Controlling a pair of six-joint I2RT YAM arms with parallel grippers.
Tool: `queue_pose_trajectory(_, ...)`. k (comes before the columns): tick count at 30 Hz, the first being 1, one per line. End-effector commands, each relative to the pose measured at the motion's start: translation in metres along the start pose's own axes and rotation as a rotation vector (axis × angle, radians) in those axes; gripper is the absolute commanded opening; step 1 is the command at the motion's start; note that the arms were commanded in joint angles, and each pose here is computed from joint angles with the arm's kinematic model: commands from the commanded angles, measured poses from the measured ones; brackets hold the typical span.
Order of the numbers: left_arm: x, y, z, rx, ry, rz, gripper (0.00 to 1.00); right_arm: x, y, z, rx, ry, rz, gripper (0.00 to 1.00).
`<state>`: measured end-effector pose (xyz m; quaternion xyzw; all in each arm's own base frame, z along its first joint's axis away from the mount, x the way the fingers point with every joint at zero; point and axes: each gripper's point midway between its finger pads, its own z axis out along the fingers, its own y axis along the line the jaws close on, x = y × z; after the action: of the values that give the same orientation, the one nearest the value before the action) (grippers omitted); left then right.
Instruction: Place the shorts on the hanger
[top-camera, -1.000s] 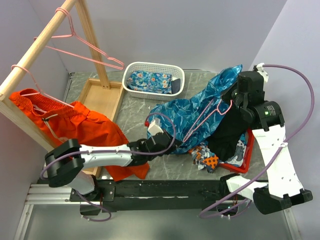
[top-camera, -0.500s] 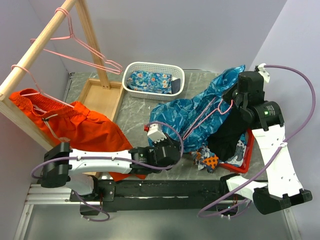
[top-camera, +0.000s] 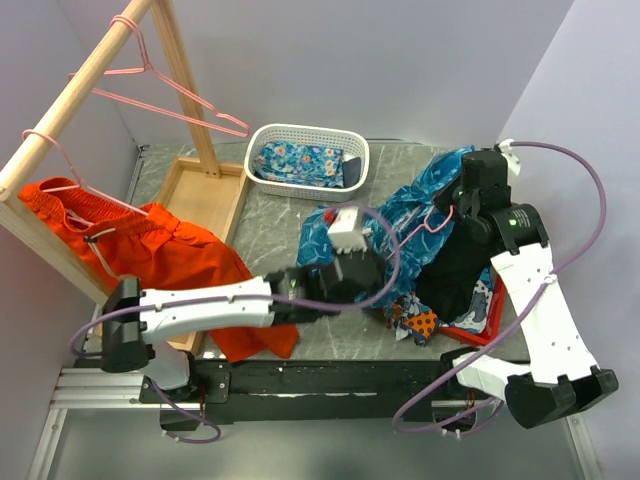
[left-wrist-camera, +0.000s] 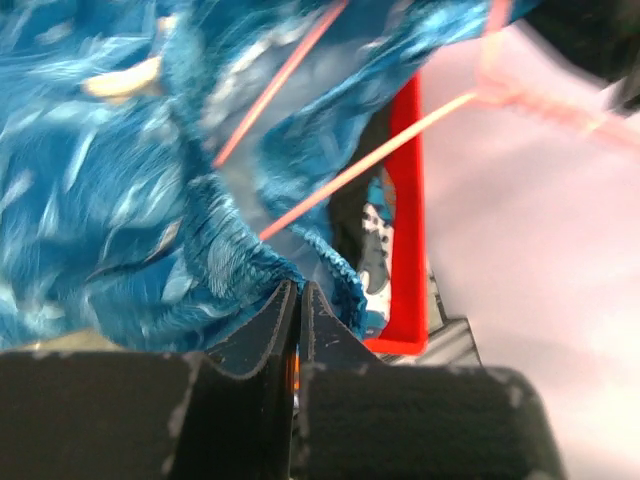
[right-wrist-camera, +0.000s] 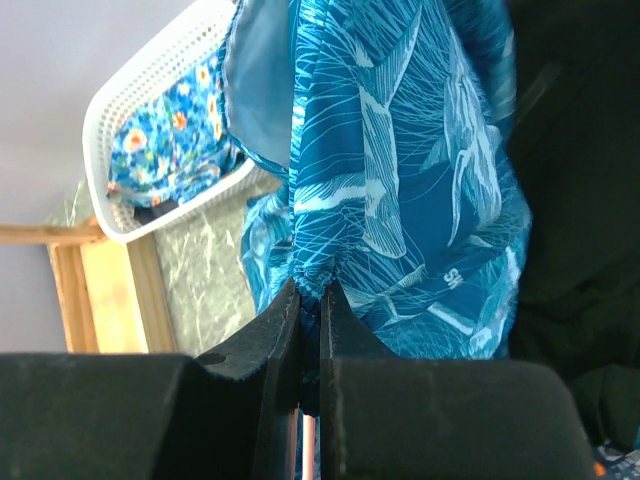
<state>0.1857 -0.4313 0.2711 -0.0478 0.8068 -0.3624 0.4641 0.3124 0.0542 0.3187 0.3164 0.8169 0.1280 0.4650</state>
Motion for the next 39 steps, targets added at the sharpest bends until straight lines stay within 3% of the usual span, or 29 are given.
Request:
queue_pose_trajectory(1,-0.023,-0.024,0.024,0.112,0.133,0.084,0.06,-0.01,0.029,0.004,-0.091,0.004,0.082,0.0)
queue_pose_trajectory(4,-0.034,-0.014,0.04,0.072,0.172,0.12,0.09,0.002,0.04,0.017,-0.096,0.111,0.073,0.0)
queue_pose_trajectory(6,-0.044,-0.011,0.046,0.065,0.174,0.154,0.18,0.008,0.042,0.027,-0.085,0.16,0.066,0.0)
queue_pose_trajectory(8,-0.044,-0.002,0.048,0.039,0.199,0.186,0.18,0.017,0.048,0.032,-0.12,0.218,0.068,0.0)
queue_pose_trajectory(9,-0.046,0.001,0.05,0.034,0.2,0.206,0.25,0.021,0.051,0.038,-0.132,0.239,0.07,0.0)
queue_pose_trajectory(11,-0.047,0.005,0.05,0.033,0.207,0.214,0.28,0.027,0.052,0.043,-0.151,0.278,0.073,0.0)
queue_pose_trajectory(12,-0.047,0.01,0.05,0.033,0.21,0.227,0.36,0.031,0.052,0.05,-0.149,0.295,0.07,0.0)
queue_pose_trajectory(15,-0.049,0.015,0.047,0.038,0.207,0.239,0.46,0.048,0.054,0.059,-0.181,0.38,0.045,0.0)
queue_pose_trajectory(24,-0.043,0.019,0.035,0.085,0.257,0.308,0.68,0.077,0.046,0.081,-0.187,0.479,-0.002,0.0)
queue_pose_trajectory(36,-0.033,0.085,-0.032,-0.091,0.227,0.245,0.71,0.076,0.047,0.091,-0.172,0.488,-0.011,0.0)
queue_pose_trajectory(39,-0.018,0.092,-0.048,-0.099,0.245,0.248,0.64,0.077,0.047,0.093,-0.166,0.499,-0.008,0.0)
